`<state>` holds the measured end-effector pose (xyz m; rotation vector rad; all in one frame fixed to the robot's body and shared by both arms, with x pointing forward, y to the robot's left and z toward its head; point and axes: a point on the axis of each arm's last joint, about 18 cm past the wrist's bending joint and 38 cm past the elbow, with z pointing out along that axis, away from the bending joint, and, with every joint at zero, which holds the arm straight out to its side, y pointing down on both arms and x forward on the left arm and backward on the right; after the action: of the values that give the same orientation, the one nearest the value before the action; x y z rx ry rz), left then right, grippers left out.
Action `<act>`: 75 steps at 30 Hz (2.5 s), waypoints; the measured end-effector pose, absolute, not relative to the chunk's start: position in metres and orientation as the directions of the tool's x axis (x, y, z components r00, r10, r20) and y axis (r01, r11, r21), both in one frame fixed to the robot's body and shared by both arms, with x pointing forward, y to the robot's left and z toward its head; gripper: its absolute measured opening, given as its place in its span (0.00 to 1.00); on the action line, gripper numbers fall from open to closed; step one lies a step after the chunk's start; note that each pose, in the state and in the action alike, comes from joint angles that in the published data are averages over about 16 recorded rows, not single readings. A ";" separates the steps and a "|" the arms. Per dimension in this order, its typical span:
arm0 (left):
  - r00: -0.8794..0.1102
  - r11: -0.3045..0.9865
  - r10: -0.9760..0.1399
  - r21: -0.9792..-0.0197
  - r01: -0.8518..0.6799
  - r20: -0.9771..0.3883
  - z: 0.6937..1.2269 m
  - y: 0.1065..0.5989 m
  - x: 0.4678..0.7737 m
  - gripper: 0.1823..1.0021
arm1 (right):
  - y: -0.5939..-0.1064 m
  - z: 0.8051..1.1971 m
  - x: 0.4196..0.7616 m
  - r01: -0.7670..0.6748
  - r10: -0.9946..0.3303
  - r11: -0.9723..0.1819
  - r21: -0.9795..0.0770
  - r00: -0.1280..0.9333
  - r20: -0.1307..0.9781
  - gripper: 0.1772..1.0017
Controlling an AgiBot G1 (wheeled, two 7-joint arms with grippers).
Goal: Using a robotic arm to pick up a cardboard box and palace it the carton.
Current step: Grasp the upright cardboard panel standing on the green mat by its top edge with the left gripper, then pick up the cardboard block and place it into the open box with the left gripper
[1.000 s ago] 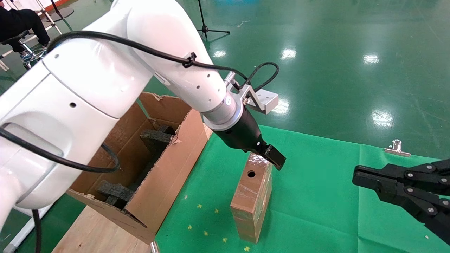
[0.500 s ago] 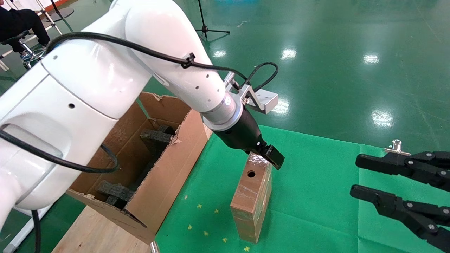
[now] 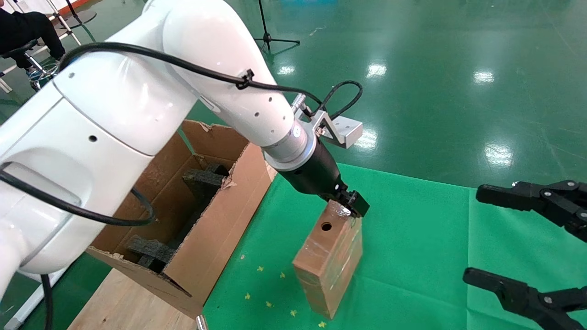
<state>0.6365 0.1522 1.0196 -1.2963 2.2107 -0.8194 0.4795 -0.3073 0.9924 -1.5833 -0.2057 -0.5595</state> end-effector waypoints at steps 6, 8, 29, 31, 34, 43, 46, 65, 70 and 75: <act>-0.468 0.400 -0.878 -0.699 -0.592 -0.107 1.025 0.159 0.636 0.45 | -0.307 0.992 0.479 0.456 -0.201 -0.104 -0.884 0.861 0.468 0.74; -0.482 0.412 -0.868 -0.713 -0.567 -0.118 1.031 0.166 0.634 0.41 | -0.307 0.992 0.479 0.456 -0.201 -0.104 -0.884 0.861 0.468 0.78; -0.386 0.418 -0.859 -0.895 -0.155 -0.335 1.173 0.434 0.549 0.33 | -0.307 0.992 0.480 0.456 -0.201 -0.104 -0.884 0.861 0.468 1.00; -0.346 0.419 -0.874 -0.890 -0.178 -0.342 1.170 0.459 0.548 0.33 | -0.307 0.992 0.480 0.456 -0.201 -0.104 -0.884 0.861 0.468 1.00; -0.292 0.419 -0.890 -0.880 -0.225 -0.350 1.159 0.492 0.550 0.33 | -0.307 0.992 0.480 0.456 -0.201 -0.104 -0.884 0.861 0.468 1.00; -0.157 0.394 -0.919 -0.841 -0.372 -0.361 1.107 0.550 0.580 0.32 | -0.307 0.992 0.480 0.456 -0.201 -0.104 -0.884 0.861 0.468 1.00; -0.117 0.383 -0.922 -0.833 -0.400 -0.368 1.094 0.560 0.590 0.32 | -0.307 0.992 0.480 0.456 -0.201 -0.104 -0.884 0.861 0.468 1.00; -0.099 0.366 -0.923 -0.773 -0.518 -0.371 1.024 0.582 0.605 0.31 | -0.307 0.992 0.480 0.456 -0.201 -0.104 -0.884 0.861 0.468 1.00; -0.104 0.367 -0.922 -0.755 -0.544 -0.373 1.007 0.584 0.608 0.31 | -0.307 0.992 0.480 0.456 -0.201 -0.104 -0.884 0.861 0.468 1.00; -0.100 0.369 -0.918 -0.735 -0.568 -0.383 0.990 0.585 0.614 0.31 | -0.307 0.992 0.480 0.456 -0.201 -0.104 -0.884 0.861 0.468 1.00</act>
<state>0.6135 0.5852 0.9903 -1.3077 1.7833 -0.5199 0.4795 -0.3073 0.9924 -1.5833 -0.2057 -0.5595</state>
